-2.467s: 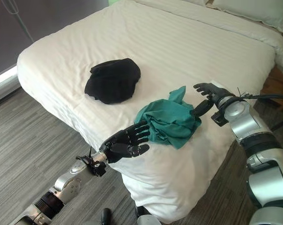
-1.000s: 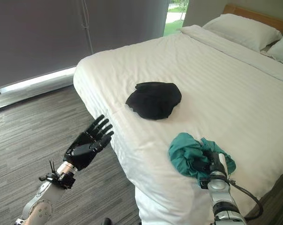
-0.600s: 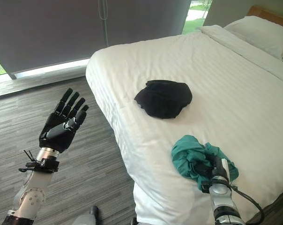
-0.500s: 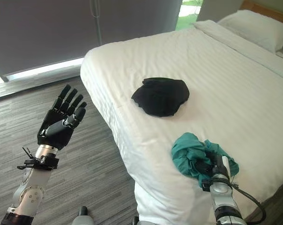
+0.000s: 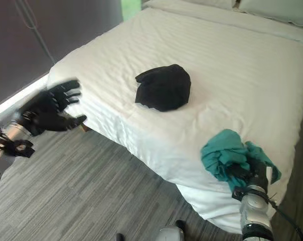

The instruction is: Pick up bed clothes into laundry basket.

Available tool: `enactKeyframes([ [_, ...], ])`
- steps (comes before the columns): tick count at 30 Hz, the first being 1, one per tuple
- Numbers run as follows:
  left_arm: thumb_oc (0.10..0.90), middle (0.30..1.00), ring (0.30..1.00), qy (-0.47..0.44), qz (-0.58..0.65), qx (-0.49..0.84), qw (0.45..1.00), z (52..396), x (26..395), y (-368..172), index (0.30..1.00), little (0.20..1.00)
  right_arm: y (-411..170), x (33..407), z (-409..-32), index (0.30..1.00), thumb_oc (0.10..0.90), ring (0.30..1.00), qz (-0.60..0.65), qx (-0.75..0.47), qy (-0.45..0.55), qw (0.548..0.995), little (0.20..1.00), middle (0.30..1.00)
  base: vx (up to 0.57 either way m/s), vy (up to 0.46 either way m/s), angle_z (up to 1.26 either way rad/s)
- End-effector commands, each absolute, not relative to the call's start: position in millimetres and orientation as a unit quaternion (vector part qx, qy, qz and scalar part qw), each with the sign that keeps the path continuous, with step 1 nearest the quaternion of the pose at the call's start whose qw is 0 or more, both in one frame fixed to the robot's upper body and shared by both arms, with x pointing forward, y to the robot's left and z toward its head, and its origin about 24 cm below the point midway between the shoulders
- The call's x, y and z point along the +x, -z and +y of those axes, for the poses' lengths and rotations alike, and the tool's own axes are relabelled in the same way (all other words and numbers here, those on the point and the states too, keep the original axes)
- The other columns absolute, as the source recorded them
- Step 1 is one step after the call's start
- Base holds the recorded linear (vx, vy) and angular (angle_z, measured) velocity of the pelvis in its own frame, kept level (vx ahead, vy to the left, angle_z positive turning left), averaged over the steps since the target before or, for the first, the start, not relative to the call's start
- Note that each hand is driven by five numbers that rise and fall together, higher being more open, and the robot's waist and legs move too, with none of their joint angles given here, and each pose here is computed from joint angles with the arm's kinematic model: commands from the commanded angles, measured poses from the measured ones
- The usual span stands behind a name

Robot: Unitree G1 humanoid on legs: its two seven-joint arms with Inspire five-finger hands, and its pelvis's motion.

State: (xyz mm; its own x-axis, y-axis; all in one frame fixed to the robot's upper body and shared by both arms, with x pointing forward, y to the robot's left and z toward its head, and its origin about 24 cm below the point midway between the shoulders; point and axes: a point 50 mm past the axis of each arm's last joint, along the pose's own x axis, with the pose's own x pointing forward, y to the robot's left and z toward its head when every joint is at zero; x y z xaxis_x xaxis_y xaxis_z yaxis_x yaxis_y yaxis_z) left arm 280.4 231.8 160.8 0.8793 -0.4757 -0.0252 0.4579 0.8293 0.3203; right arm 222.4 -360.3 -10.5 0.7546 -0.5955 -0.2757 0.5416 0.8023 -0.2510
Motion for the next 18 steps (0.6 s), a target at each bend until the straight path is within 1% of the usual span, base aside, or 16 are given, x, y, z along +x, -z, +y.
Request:
enactKeyframes([
  [1, 0.800, 0.900, 0.900, 0.357, -0.219, 0.196, 0.887, 166, 286, -245, 0.900, 0.900, 86, 164, -330, 0.300, 0.400, 0.300, 0.379, -0.065, 0.231, 0.894, 0.300, 0.300, -0.11, 0.226, -0.90],
  [3, 0.800, 0.900, 0.900, 0.352, -0.212, 0.204, 0.888, 141, 305, -240, 0.900, 0.900, 77, 181, -330, 0.300, 0.400, 0.300, 0.364, -0.086, 0.218, 0.901, 0.300, 0.300, -0.09, 0.110, -0.76],
  [5, 0.800, 0.900, 0.900, 0.322, -0.187, 0.184, 0.910, 126, 326, -233, 0.900, 0.900, 67, 190, -332, 0.300, 0.400, 0.300, 0.340, -0.079, 0.226, 0.909, 0.300, 0.300, -0.06, -0.013, -0.88],
  [6, 0.800, 0.900, 0.900, 0.318, -0.188, 0.187, 0.910, 120, 331, -236, 0.900, 0.900, 62, 191, -336, 0.300, 0.400, 0.300, 0.330, -0.083, 0.235, 0.910, 0.300, 0.300, -0.07, -0.075, -0.79],
  [8, 0.800, 0.900, 0.900, 0.285, -0.179, 0.146, 0.930, 106, 345, -230, 0.900, 0.900, 61, 193, -336, 0.300, 0.400, 0.300, 0.329, -0.082, 0.232, 0.912, 0.300, 0.300, -0.09, -0.116, -0.91],
  [9, 0.800, 0.900, 0.900, 0.259, -0.175, 0.101, 0.945, 100, 351, -228, 0.900, 0.900, 57, 197, -336, 0.300, 0.400, 0.300, 0.323, -0.095, 0.229, 0.914, 0.300, 0.300, -0.11, -0.116, -1.06],
  [11, 0.800, 0.900, 0.900, 0.260, -0.154, 0.075, 0.950, 91, 354, -222, 0.900, 0.900, 50, 199, -339, 0.300, 0.400, 0.300, 0.316, -0.114, 0.217, 0.916, 0.300, 0.300, -0.12, -0.074, -1.04],
  [14, 0.800, 0.900, 0.900, 0.262, -0.145, 0.065, 0.952, 89, 354, -219, 0.900, 0.900, 48, 196, -345, 0.300, 0.400, 0.300, 0.319, -0.121, 0.221, 0.913, 0.300, 0.300, -0.05, 0.032, -0.61],
  [15, 0.800, 0.900, 0.900, 0.259, -0.137, 0.039, 0.955, 90, 352, -214, 0.900, 0.900, 45, 191, -350, 0.300, 0.400, 0.300, 0.309, -0.094, 0.242, 0.915, 0.300, 0.300, 0.03, 0.155, -0.44],
  [18, 0.800, 0.900, 0.900, 0.248, -0.132, 0.031, 0.959, 99, 352, -210, 0.900, 0.900, 41, 185, -352, 0.300, 0.400, 0.300, 0.289, -0.067, 0.252, 0.921, 0.300, 0.300, 0.07, 0.175, -0.18],
])
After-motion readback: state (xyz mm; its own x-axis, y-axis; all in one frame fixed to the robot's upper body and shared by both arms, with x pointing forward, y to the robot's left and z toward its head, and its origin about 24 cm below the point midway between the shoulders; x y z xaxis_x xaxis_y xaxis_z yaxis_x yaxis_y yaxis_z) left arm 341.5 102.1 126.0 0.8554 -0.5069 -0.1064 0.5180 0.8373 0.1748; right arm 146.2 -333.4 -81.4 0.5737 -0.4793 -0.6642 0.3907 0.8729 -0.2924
